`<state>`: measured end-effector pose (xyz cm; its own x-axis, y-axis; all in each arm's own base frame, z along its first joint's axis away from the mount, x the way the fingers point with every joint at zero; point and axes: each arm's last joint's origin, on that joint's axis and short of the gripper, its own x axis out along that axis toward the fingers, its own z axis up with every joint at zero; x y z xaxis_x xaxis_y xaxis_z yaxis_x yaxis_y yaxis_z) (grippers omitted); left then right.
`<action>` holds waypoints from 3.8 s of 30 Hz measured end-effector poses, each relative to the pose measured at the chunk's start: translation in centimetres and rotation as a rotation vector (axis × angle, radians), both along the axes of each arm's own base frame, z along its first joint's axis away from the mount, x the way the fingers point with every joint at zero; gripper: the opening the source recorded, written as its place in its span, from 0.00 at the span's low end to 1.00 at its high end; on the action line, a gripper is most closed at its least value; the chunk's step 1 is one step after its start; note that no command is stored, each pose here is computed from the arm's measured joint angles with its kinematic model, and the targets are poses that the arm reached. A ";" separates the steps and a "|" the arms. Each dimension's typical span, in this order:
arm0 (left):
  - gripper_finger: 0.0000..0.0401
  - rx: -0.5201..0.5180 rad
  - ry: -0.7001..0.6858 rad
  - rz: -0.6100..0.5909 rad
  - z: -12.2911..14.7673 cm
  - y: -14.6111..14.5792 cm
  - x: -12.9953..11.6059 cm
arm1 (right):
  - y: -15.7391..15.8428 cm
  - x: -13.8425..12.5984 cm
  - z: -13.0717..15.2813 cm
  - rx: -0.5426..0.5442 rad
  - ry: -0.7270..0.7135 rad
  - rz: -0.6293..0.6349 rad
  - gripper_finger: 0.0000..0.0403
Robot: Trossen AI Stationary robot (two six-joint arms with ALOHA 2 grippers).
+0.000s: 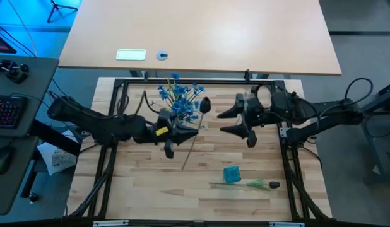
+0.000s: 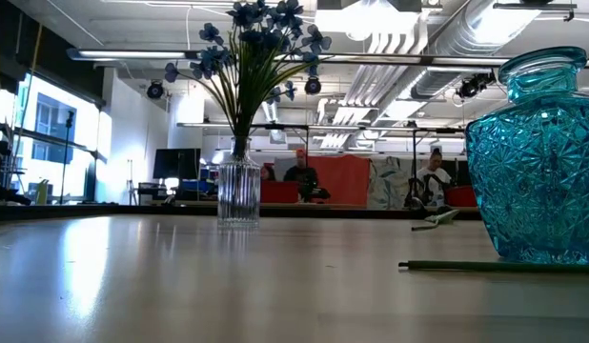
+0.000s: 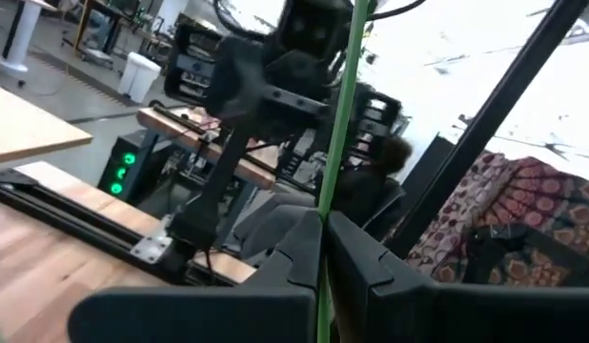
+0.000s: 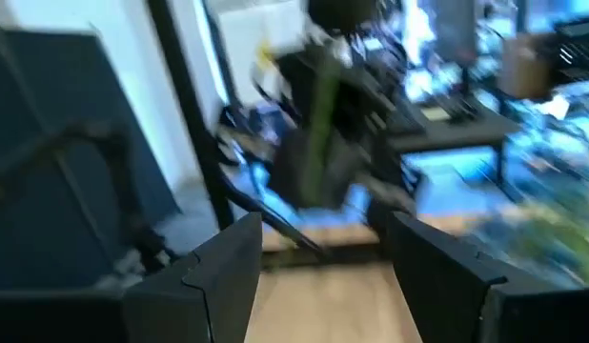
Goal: Sort flowers into vase by color
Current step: Put the top left dark blue flower into the blue vase
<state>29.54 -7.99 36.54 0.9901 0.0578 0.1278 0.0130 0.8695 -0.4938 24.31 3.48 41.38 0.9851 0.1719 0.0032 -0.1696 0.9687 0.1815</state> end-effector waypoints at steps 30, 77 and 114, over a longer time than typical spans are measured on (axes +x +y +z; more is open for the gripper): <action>0.00 0.145 -0.014 -0.082 0.2 -0.2 -0.1 | 5.0 7.6 -3.5 0.184 -0.165 -0.081 0.31; 0.43 0.032 0.273 0.229 -7.3 -0.1 -3.2 | 9.4 -7.0 -7.6 0.043 0.298 -0.347 0.00; 0.43 0.026 0.221 0.246 -6.6 0.3 -3.1 | 8.2 -8.5 -10.6 0.069 0.213 -0.237 0.00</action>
